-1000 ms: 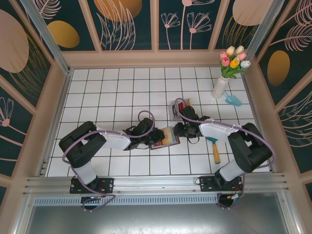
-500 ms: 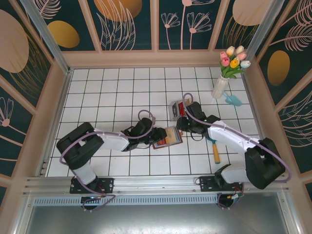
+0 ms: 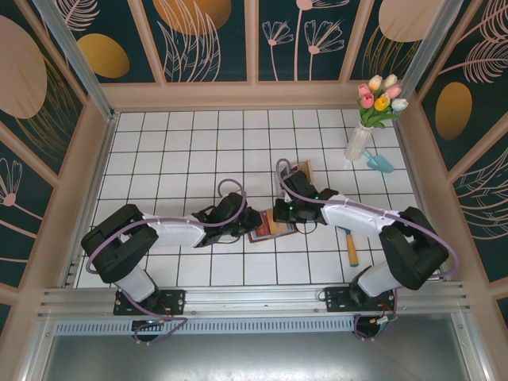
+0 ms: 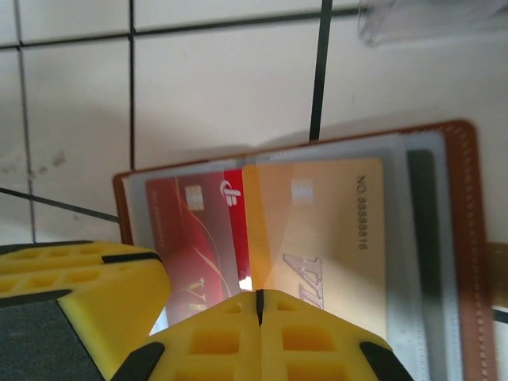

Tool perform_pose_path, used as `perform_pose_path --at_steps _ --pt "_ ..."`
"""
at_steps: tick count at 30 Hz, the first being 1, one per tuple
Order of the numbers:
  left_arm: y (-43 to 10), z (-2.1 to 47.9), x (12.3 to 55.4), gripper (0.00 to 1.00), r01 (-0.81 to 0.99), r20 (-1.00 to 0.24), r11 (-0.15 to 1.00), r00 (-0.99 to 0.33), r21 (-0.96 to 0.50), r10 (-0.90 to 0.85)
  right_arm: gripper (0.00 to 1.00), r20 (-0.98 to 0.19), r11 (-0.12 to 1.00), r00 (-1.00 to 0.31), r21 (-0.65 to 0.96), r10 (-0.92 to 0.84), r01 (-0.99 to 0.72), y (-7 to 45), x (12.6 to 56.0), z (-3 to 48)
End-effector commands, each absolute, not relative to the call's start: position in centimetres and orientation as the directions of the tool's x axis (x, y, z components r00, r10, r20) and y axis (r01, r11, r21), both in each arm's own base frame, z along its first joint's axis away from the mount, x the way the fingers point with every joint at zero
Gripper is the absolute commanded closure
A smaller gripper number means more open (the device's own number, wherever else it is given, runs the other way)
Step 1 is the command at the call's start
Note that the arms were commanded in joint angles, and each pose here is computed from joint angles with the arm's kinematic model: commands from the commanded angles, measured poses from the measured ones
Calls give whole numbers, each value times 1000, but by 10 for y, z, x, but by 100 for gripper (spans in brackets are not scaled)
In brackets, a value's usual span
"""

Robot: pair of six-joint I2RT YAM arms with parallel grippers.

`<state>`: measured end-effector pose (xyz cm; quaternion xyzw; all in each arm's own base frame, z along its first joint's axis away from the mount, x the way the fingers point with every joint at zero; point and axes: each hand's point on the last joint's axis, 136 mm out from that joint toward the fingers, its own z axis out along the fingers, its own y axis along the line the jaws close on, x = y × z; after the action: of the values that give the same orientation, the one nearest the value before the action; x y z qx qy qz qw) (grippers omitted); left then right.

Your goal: Put the credit cards into the card holder

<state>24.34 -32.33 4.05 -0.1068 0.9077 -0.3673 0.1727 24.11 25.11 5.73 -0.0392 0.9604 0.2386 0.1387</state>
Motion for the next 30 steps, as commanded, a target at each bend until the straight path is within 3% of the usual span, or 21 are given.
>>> perform_pose_path --at_steps 1,12,24,30 --pt "-333 41 246 84 -41 -241 708 -925 -705 -294 100 -285 866 -959 475 -16 -155 267 245 62" --pt "-323 8 243 88 -94 -209 775 -936 -625 -282 100 -234 892 -969 419 -77 -172 276 243 35" --pt "-294 -27 226 93 -159 -178 837 -940 -523 -290 100 -262 993 -963 85 -57 -82 213 250 12" --pt "-301 -20 230 93 -130 -192 832 -943 -540 -272 100 -268 979 -960 160 -76 -122 231 254 21"
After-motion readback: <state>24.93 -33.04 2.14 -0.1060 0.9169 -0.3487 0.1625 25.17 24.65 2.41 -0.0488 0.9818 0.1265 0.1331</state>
